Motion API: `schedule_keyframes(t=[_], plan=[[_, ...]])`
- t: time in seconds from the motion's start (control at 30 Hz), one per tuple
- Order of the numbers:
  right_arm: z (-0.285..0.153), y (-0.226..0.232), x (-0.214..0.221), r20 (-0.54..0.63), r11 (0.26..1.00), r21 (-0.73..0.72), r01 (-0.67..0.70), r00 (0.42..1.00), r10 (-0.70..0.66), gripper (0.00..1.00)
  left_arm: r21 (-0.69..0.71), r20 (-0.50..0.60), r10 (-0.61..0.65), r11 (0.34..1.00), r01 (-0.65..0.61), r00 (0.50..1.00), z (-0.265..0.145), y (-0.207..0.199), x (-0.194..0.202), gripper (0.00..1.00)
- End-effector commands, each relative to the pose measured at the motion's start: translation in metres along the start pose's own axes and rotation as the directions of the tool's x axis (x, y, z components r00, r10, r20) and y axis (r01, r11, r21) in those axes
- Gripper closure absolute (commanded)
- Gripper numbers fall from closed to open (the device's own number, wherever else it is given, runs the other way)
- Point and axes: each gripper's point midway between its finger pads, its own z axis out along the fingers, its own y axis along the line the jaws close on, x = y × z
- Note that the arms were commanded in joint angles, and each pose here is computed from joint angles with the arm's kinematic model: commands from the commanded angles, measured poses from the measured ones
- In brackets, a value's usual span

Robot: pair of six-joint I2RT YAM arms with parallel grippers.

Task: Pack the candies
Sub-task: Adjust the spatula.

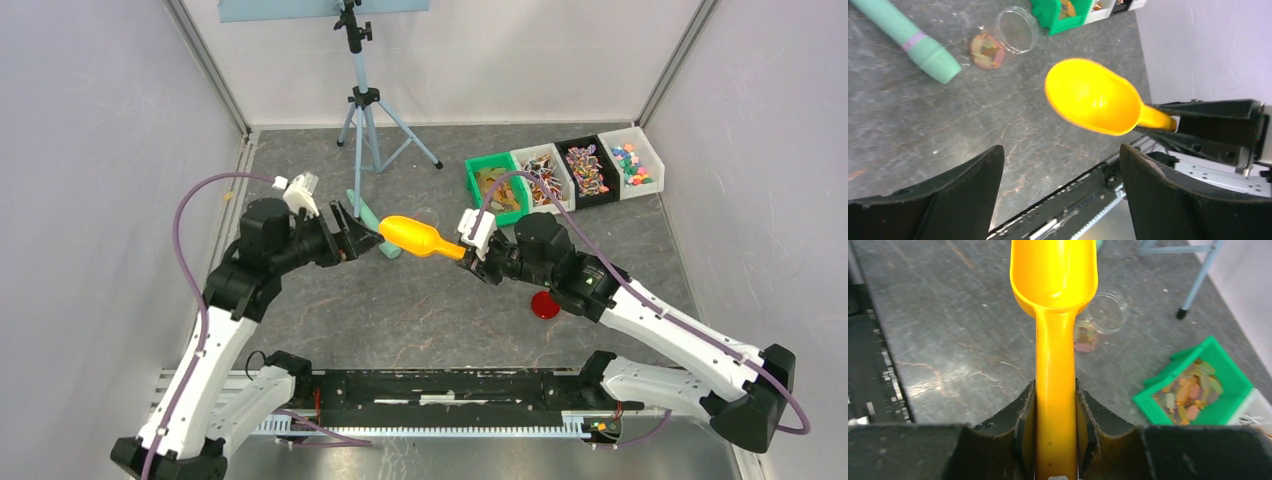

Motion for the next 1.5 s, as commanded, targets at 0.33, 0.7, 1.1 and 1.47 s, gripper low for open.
schedule_keyframes(t=[0.33, 0.7, 1.1, 1.47], plan=[[-0.031, 0.032, -0.046, 0.165, 0.985, -0.169, -0.027, 0.985, 0.055, 1.0, 0.14, -0.188, -0.2, 0.963, 0.228, 0.962, 0.005, -0.046, 0.006, 0.26], [-0.041, 0.028, -0.067, 0.232, 0.987, -0.157, -0.04, 0.97, 0.076, 1.0, 0.104, -0.229, -0.2, 0.968, 0.228, 0.953, 0.014, -0.032, 0.02, 0.54], [-0.047, 0.023, -0.084, 0.288, 0.988, -0.139, -0.068, 0.952, 0.106, 0.98, 0.033, -0.237, -0.168, 0.983, 0.181, 0.957, 0.021, -0.007, 0.034, 0.69], [-0.045, 0.026, -0.095, 0.316, 0.981, -0.175, -0.081, 0.939, 0.134, 0.96, 0.012, -0.252, -0.184, 0.981, 0.194, 0.95, 0.029, 0.008, 0.05, 0.75]])
